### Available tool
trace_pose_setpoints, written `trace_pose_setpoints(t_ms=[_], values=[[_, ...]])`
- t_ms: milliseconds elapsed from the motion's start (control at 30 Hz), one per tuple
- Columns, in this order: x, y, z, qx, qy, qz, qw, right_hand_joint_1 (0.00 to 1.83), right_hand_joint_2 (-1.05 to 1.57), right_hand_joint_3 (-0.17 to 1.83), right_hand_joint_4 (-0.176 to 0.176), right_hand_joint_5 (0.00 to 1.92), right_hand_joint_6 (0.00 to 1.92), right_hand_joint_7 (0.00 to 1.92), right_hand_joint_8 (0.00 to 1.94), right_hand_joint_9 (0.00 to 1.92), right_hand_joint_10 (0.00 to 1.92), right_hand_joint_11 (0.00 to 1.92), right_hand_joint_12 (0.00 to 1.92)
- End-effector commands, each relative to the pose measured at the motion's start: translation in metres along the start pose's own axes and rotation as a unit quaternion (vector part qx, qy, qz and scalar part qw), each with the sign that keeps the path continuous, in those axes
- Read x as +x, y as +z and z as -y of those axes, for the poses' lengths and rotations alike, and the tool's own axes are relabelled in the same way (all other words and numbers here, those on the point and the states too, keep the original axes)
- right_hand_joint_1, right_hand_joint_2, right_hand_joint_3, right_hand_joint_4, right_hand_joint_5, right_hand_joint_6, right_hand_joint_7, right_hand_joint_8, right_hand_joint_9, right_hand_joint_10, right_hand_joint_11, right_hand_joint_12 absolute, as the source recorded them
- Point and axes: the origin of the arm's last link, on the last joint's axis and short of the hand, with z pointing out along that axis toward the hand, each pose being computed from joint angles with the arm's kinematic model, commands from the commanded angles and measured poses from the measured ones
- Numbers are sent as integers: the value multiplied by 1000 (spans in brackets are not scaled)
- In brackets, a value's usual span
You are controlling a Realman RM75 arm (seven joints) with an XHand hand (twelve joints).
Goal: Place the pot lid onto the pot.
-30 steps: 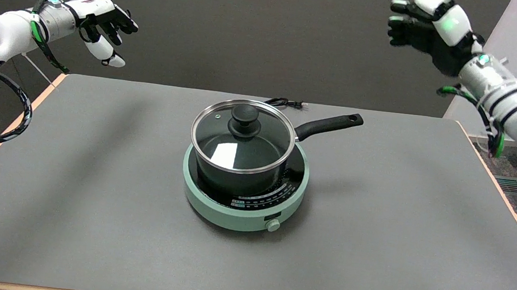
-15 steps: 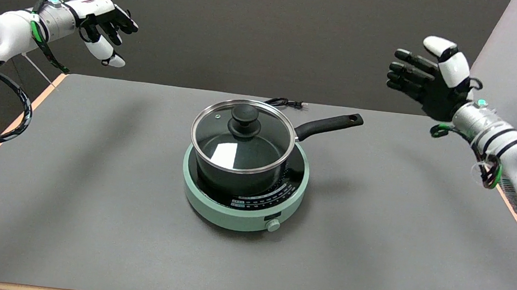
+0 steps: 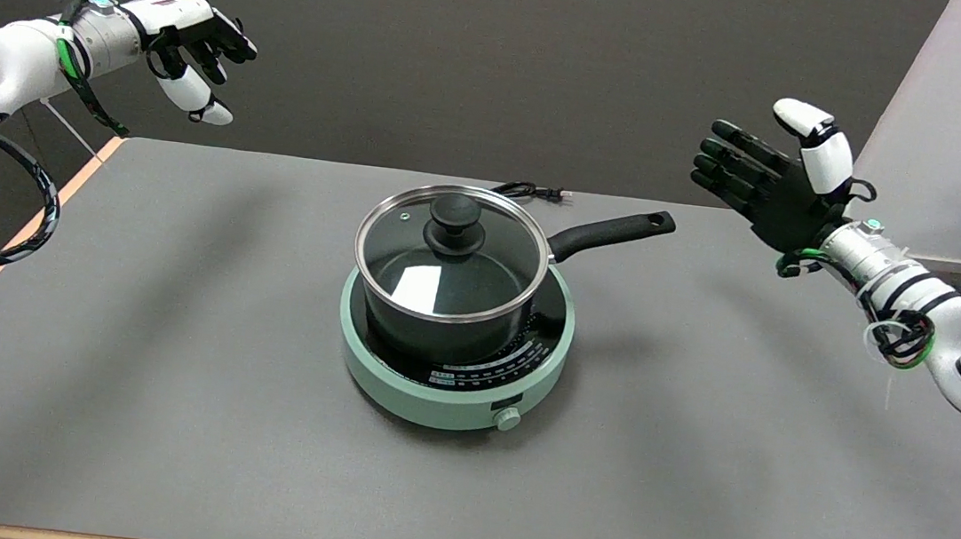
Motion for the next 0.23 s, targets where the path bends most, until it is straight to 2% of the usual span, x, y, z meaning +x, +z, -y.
trace_pose_setpoints(t_ms=[33,233], values=[[-6,-1,6,72,30,75,994,430,609,807,7,350,173,361,180,338,229,227,520],[-2,-3,1,69,25,76,994,435,611,814,8,349,172,376,181,352,233,245,537]])
